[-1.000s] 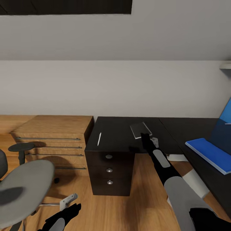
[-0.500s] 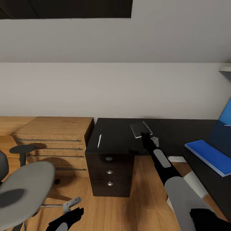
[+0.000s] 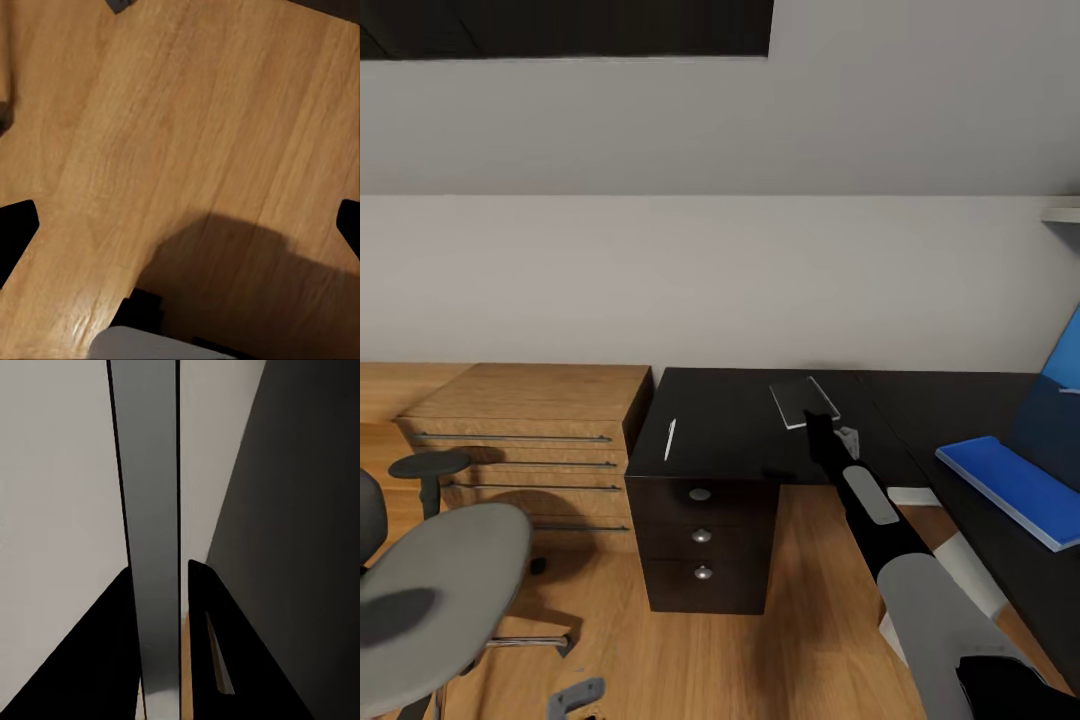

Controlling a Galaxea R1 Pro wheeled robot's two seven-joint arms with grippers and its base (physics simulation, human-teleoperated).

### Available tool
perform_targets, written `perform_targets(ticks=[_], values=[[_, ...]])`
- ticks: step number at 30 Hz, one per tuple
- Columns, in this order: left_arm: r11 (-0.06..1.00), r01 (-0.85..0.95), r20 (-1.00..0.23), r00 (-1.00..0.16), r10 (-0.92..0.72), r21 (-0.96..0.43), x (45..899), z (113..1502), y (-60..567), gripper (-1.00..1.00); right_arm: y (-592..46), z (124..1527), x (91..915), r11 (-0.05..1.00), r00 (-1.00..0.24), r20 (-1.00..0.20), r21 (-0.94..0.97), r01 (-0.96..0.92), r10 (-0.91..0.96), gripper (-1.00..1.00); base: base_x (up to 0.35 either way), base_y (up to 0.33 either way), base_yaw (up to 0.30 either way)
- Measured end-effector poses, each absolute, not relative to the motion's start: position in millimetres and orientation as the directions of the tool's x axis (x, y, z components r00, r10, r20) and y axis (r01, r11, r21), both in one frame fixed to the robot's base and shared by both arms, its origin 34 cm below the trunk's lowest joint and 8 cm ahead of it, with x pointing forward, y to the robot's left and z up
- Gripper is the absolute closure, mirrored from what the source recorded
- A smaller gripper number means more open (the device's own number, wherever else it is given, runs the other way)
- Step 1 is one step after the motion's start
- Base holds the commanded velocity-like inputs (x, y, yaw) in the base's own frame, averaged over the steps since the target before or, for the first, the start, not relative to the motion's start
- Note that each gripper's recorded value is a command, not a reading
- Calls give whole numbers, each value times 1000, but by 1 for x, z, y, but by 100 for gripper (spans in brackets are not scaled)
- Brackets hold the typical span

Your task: In the bedroom, organize the workspace by keeping the computer under the desk, ensuring the monitor is on the desk, placing the keyboard on the desk next to the monitor, placing the mouse on the desk next to the keyboard, moving the folder from the swivel chair onto the desk next to the mouse, stacking the notebook on top of the folder with the pen on top of the notebook, and positioning the swivel chair next to the desk.

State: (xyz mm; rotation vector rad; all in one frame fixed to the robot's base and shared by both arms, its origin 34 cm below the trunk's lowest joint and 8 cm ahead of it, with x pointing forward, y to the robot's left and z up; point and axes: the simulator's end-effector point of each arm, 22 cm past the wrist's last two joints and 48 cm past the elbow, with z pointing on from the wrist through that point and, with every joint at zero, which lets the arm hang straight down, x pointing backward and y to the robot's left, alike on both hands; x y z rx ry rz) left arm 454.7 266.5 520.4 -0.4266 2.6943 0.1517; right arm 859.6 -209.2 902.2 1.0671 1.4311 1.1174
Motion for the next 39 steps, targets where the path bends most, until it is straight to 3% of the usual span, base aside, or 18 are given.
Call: perform_targets(ticks=[12, 24, 39], values=[[939, -329, -403, -876, -265, 98, 434, 503, 278, -100, -212, 902, 860, 179, -113, -171, 982, 65, 979, 100, 0, 0, -164], [938, -330, -398, -878, -264, 106, 431, 501, 281, -100, -228, 902, 860, 141, -75, -136, 987, 71, 988, 100, 0, 0, -27], [938, -330, -398, -878, -265, 105, 431, 501, 280, -100, -237, 902, 860, 134, -56, -130, 988, 75, 990, 100, 0, 0, -255]])
